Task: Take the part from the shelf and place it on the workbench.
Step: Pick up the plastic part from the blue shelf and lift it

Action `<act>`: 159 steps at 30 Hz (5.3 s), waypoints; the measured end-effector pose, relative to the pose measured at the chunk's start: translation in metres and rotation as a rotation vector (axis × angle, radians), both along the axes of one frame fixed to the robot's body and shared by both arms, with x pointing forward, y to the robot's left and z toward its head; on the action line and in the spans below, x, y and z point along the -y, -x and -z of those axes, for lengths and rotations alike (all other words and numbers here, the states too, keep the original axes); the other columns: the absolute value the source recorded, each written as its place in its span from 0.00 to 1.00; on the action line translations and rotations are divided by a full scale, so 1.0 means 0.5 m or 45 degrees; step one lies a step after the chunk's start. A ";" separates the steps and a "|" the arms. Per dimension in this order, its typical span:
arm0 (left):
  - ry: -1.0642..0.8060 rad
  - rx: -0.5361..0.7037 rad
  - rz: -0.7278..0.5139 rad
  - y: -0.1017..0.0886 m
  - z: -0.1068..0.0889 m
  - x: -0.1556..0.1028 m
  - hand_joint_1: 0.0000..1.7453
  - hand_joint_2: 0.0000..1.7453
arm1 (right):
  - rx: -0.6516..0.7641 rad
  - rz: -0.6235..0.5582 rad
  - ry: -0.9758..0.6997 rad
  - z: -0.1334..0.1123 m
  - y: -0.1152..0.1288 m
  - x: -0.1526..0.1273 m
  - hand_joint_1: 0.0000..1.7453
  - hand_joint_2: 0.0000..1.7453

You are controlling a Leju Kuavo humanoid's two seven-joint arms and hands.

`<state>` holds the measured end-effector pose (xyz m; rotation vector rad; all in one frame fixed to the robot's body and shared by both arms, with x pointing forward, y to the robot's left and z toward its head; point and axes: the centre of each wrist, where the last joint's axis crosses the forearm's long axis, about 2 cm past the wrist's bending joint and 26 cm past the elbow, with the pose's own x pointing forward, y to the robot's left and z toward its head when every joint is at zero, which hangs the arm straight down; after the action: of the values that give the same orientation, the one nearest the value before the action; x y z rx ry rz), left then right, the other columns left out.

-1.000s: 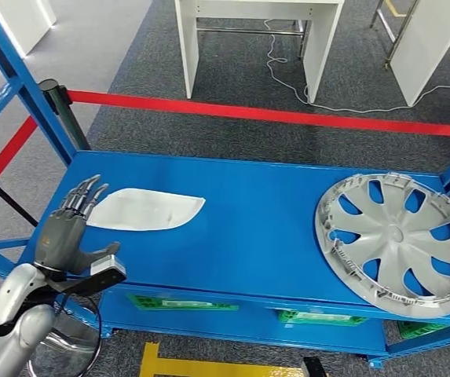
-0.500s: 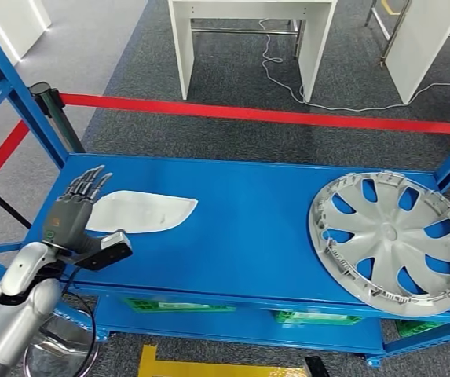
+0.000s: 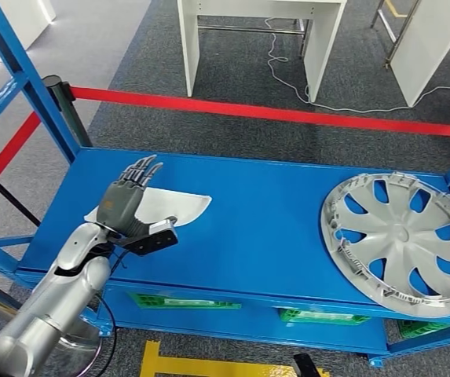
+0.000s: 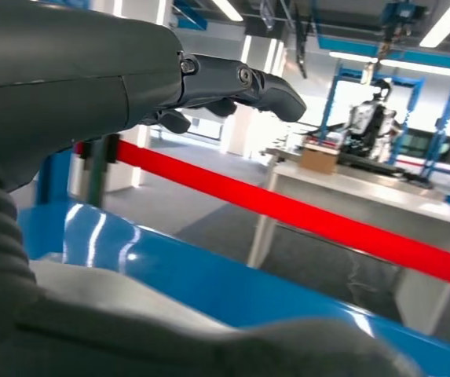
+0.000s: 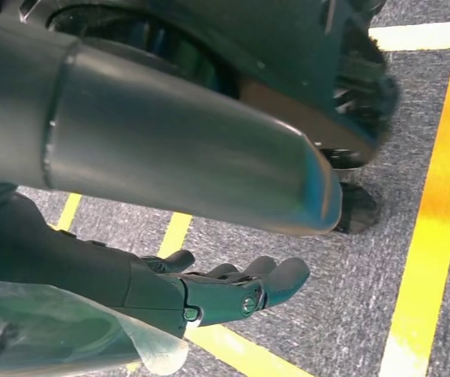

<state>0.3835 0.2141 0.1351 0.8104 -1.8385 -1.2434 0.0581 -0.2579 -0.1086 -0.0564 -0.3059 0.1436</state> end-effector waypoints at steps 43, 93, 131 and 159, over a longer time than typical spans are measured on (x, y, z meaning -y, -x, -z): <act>-0.234 -0.283 0.018 -0.022 0.010 0.031 0.00 1.00 | -0.002 -0.069 -0.008 -0.001 0.000 -0.017 0.00 0.00; -0.357 -0.386 -0.159 -0.032 0.033 -0.014 1.00 1.00 | -0.002 -0.072 0.002 0.000 0.015 -0.021 0.00 0.00; -0.148 0.015 -0.054 0.007 0.046 -0.004 1.00 1.00 | 0.001 -0.078 0.023 0.000 0.012 -0.020 0.00 0.00; 1.190 0.248 0.271 0.292 -0.031 0.141 1.00 1.00 | 0.011 -0.026 0.082 0.002 0.029 -0.021 0.00 0.00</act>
<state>0.2377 0.1435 0.1506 0.2106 -2.3767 -0.2984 0.0435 -0.2473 -0.1093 -0.1177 -0.3104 0.1735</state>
